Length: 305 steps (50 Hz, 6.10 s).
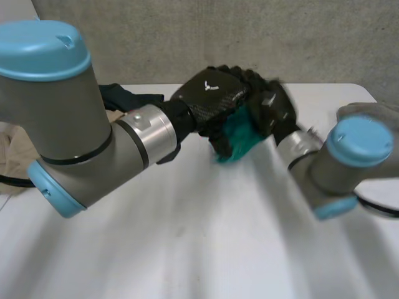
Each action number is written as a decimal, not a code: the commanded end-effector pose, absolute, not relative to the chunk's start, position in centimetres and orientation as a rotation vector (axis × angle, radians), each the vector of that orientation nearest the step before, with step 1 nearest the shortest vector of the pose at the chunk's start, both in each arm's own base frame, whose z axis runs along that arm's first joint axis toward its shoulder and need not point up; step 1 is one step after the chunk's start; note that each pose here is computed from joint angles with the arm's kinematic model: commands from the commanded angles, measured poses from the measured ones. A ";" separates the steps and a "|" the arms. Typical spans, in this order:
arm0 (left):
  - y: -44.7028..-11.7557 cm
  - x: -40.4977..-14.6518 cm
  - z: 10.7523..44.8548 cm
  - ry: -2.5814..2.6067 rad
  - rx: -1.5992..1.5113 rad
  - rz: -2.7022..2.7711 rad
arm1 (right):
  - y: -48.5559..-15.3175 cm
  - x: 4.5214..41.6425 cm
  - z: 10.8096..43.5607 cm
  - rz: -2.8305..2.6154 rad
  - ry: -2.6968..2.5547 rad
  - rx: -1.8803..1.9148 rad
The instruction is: Fold the laundry.
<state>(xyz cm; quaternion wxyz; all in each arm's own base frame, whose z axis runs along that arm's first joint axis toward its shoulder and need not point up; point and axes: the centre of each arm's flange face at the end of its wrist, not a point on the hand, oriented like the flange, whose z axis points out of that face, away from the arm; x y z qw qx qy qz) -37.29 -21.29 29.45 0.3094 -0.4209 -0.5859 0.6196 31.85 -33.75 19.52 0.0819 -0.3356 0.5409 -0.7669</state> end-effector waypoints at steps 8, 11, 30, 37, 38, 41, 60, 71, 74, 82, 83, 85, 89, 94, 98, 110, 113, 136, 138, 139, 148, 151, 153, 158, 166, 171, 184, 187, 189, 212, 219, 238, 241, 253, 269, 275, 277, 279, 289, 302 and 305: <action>-21.5 -37.2 31.5 -1.499 -1.073 1.684 | -47.7 18.3 26.5 -2.732 1.452 -0.588; -21.5 -37.3 31.1 -1.508 -1.076 1.675 | -49.8 15.5 25.6 -2.773 1.461 -0.596; -22.0 -37.3 29.0 -1.596 -1.064 1.647 | -55.0 -0.2 8.7 -2.570 1.881 -0.649; -21.8 -37.3 29.0 -1.597 -1.066 1.642 | -53.8 -0.6 10.6 -2.551 1.900 -0.654; -21.7 -37.3 29.0 -1.593 -1.068 1.641 | -53.7 -0.6 10.8 -2.551 1.900 -0.654; -21.6 -37.4 29.0 -1.592 -1.069 1.640 | -53.1 -0.4 11.8 -2.547 1.905 -0.650; -20.3 -37.4 30.5 -1.542 -1.072 1.658 | -46.6 -10.5 21.4 -2.489 2.469 -0.205; -19.8 -35.7 35.7 -1.454 -0.992 1.840 | -47.8 -3.7 28.7 -2.934 2.339 -0.682; -20.3 -34.7 37.4 -1.454 -0.922 1.944 | -46.5 2.1 30.7 -2.998 2.066 -0.727; -27.7 -26.3 38.2 -1.850 -0.581 2.335 | -39.4 13.9 29.4 -2.756 1.623 -0.989; -29.1 -24.7 37.1 -1.949 -0.610 2.365 | -38.6 15.0 28.8 -2.712 1.606 -1.020; -30.4 -23.4 35.9 -2.040 -0.657 2.384 | -37.0 17.0 27.4 -2.626 1.587 -1.067; -34.9 -20.9 31.1 -2.241 -0.792 2.381 | -33.6 20.5 24.0 -2.447 1.614 -1.141; -41.9 -16.6 23.6 -2.385 -0.881 2.343 | -31.3 21.7 20.9 -2.328 1.680 -1.223; -45.4 -14.7 19.0 -2.351 -0.913 2.348 | -30.7 21.6 20.0 -2.303 1.714 -1.261; -47.4 -15.8 13.7 -2.188 -1.072 2.310 | -30.6 21.2 17.9 -2.200 1.819 -1.269; -46.3 -17.4 18.8 -2.096 -1.042 2.436 | -30.8 21.1 18.0 -2.210 1.825 -1.263; -22.8 -40.0 20.3 -1.482 -1.151 1.904 | -30.9 19.8 20.9 -2.372 1.888 -1.150; -21.2 -41.4 18.8 -1.474 -1.190 1.840 | -30.9 19.8 20.8 -2.368 1.891 -1.150; -20.8 -41.6 18.4 -1.473 -1.199 1.824 | -30.9 19.8 20.7 -2.367 1.893 -1.150; -20.1 -39.7 22.0 -1.523 -1.179 1.855 | -30.3 19.9 20.2 -2.250 1.971 -1.163; -21.6 -36.5 24.7 -1.608 -1.103 1.945 | -29.9 19.9 20.1 -2.148 2.043 -1.163; -22.0 -35.0 25.5 -1.651 -1.069 1.974 | -29.3 19.9 20.1 -2.047 2.105 -1.157; -21.9 -30.3 26.3 -1.820 -0.984 2.037 | -27.0 21.0 19.9 -1.780 2.195 -1.134; -22.5 -24.0 22.9 -2.128 -0.909 1.984 | -24.7 22.9 18.2 -1.531 2.217 -1.033; -23.8 -21.9 20.6 -2.262 -0.888 1.923 | -25.2 25.0 15.6 -1.547 2.154 -1.024; -26.0 -21.2 19.4 -2.291 -0.933 1.912 | -36.9 27.0 16.9 -2.255 1.999 -1.123; -25.5 -21.5 21.0 -2.236 -0.932 1.974 | -39.4 27.9 19.0 -2.421 1.887 -1.192; -25.3 -21.7 21.3 -2.218 -0.937 1.987 | -40.5 28.4 19.2 -2.469 1.820 -1.232; -23.0 -24.3 20.7 -2.134 -1.044 1.917 | -43.9 28.7 19.0 -2.522 1.654 -1.107; -22.8 -24.3 20.4 -2.142 -1.057 1.900 | -39.1 24.9 24.5 -2.388 1.854 -1.074; -19.5 -25.6 16.5 -2.115 -1.277 1.685 | -32.9 18.0 21.2 -1.839 2.456 -1.024; -19.8 -25.8 15.7 -2.122 -1.333 1.669 | -33.2 17.4 21.5 -1.854 2.465 -1.009; -19.9 -26.0 14.3 -2.135 -1.398 1.621 | -29.6 15.9 21.7 -1.625 2.566 -1.161; -19.2 -27.0 13.5 -2.103 -1.434 1.582 | -28.4 17.6 15.0 -1.567 2.426 -1.121; -19.2 -27.1 13.2 -2.105 -1.438 1.571 | -28.3 18.7 13.8 -1.543 2.361 -1.156; -19.5 -27.2 13.3 -2.102 -1.422 1.587 | -28.4 19.0 13.2 -1.547 2.336 -1.164; -19.6 -27.3 13.4 -2.099 -1.414 1.601 | -28.6 19.1 12.9 -1.563 2.319 -1.170; -19.8 -28.2 14.1 -2.037 -1.393 1.680 | -30.1 19.9 12.1 -1.700 2.240 -1.202; -17.7 -30.2 16.3 -1.943 -1.251 1.659 | -36.4 19.6 17.2 -2.094 2.120 -1.167; -17.5 -30.4 16.9 -1.924 -1.229 1.671 | -40.5 19.8 17.5 -2.206 2.083 -1.165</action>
